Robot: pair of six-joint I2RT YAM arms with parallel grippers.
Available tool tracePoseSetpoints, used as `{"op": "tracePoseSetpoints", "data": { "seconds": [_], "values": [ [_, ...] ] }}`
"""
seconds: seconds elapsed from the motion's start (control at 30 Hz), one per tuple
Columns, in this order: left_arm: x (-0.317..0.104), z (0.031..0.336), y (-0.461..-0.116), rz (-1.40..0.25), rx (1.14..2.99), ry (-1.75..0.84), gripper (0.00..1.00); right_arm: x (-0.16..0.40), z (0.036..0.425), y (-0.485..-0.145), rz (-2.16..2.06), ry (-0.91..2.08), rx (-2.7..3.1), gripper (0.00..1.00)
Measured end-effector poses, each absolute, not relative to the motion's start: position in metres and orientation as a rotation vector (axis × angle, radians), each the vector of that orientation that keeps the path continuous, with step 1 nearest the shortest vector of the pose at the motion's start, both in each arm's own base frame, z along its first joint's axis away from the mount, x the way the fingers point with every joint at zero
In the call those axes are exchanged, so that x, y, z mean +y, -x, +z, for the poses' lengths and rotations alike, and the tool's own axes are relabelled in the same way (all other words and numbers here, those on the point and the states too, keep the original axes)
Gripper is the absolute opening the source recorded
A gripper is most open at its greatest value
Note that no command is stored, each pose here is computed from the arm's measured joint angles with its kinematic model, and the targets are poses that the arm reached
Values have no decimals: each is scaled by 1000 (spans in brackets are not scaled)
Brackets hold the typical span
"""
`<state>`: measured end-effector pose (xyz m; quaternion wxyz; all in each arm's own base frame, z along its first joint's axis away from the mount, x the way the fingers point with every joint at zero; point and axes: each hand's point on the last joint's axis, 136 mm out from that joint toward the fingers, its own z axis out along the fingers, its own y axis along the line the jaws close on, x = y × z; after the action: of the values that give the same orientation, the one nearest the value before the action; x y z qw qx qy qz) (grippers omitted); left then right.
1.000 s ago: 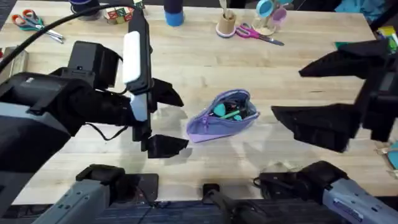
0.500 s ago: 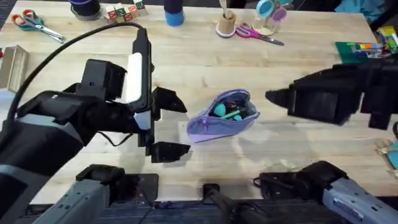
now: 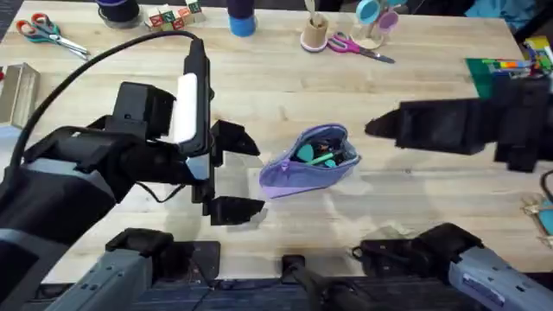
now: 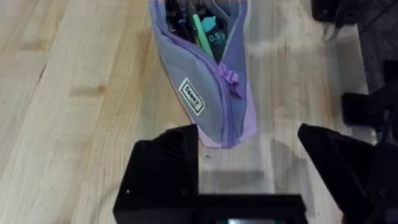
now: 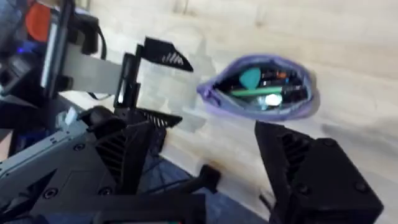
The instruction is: Unzip the bag, pick up the pens from the table one at a time and place them inside, then zip the bag closed.
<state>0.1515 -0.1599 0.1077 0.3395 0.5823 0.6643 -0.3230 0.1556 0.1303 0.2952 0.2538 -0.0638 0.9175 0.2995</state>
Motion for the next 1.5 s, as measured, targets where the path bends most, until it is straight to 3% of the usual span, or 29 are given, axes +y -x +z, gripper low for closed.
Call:
{"op": "tracePoseSetpoints", "data": {
  "seconds": [0.47,1.1,1.5],
  "values": [
    [-160,108,-152,-841,1730,-1516,995,169,222,-144,990,127,2715,996],
    [-160,108,-152,-839,1728,-1518,995,226,196,-144,775,219,2712,995],
    [-160,108,-152,-839,1728,-1518,995,246,175,-141,733,30,2798,996]
  ]
}}
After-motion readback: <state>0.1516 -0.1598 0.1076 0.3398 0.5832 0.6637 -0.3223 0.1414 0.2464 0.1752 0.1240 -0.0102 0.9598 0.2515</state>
